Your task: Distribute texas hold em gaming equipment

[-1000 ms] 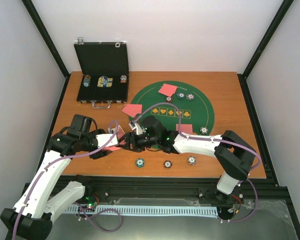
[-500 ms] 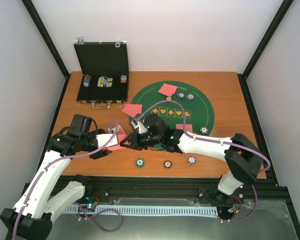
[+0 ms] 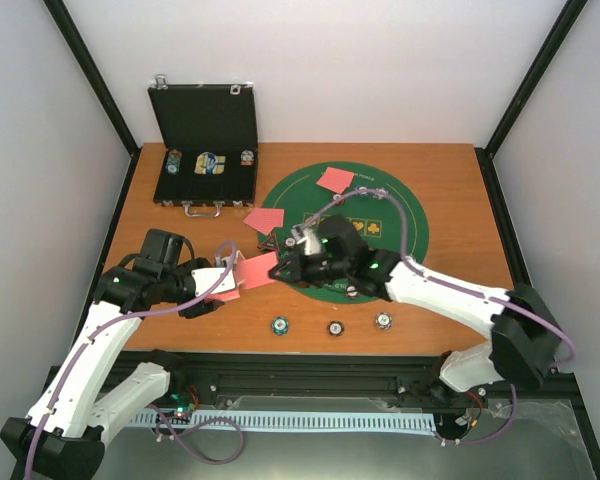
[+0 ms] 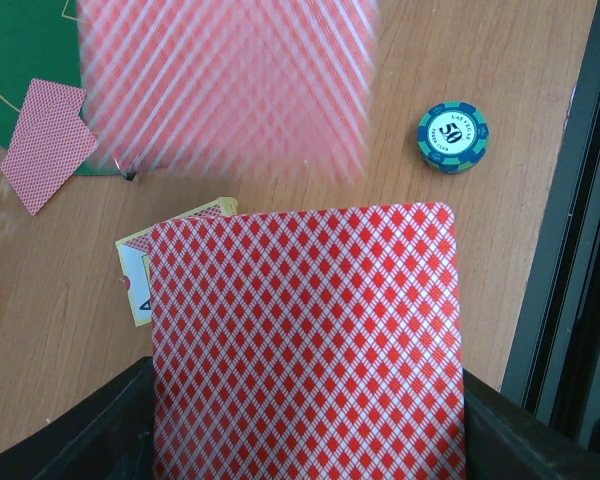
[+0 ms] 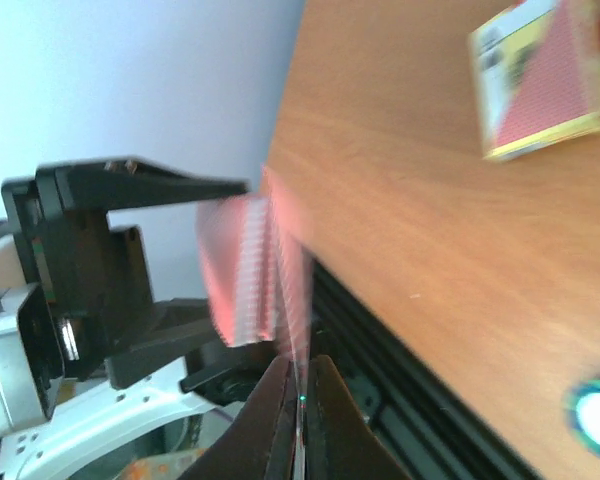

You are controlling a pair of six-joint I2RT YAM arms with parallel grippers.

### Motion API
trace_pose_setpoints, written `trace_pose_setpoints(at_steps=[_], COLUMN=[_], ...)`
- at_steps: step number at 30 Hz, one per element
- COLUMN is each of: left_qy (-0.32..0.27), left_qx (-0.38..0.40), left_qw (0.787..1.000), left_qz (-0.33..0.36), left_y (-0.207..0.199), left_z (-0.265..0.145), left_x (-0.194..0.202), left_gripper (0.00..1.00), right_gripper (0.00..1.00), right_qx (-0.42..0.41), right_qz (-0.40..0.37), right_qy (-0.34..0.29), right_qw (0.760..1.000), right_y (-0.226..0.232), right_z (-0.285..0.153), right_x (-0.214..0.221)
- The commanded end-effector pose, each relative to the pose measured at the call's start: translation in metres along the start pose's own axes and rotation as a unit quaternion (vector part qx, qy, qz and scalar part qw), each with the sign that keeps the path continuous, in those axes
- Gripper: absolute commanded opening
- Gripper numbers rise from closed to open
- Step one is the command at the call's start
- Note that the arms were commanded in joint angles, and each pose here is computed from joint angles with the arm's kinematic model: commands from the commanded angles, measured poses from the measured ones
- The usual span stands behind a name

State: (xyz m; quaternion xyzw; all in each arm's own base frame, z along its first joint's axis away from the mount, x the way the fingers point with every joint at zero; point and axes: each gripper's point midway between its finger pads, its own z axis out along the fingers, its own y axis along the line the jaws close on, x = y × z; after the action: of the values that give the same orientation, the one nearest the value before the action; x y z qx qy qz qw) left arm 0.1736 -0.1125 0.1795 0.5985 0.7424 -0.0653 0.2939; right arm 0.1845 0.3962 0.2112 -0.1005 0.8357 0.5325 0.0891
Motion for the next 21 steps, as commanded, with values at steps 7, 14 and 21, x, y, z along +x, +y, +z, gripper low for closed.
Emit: trace_pose_setpoints(at_steps=[7, 14, 21], left_qy=[-0.027, -0.026, -0.021], left_qx=[-0.018, -0.017, -0.019], left_qw=[0.999, 0.999, 0.999], left_qz=[0.023, 0.021, 0.02], left_y=[0.006, 0.006, 0.007], left_z=[-0.012, -0.012, -0.013], left_x=[-0.015, -0.016, -0.014], left_gripper=[0.38, 0.38, 0.38], right_gripper=[0.08, 0.06, 0.04], right_qx=[0.144, 0.188, 0.175], right_qz=[0.083, 0.133, 0.135], right_qy=[-0.109, -0.135, -0.132], right_qw=[0.98, 0.964, 0.966], right_y=[-0.139, -0.202, -0.212], right_z=[-0.147, -0.184, -0.184], right_x=[-0.028, -0.036, -0.065])
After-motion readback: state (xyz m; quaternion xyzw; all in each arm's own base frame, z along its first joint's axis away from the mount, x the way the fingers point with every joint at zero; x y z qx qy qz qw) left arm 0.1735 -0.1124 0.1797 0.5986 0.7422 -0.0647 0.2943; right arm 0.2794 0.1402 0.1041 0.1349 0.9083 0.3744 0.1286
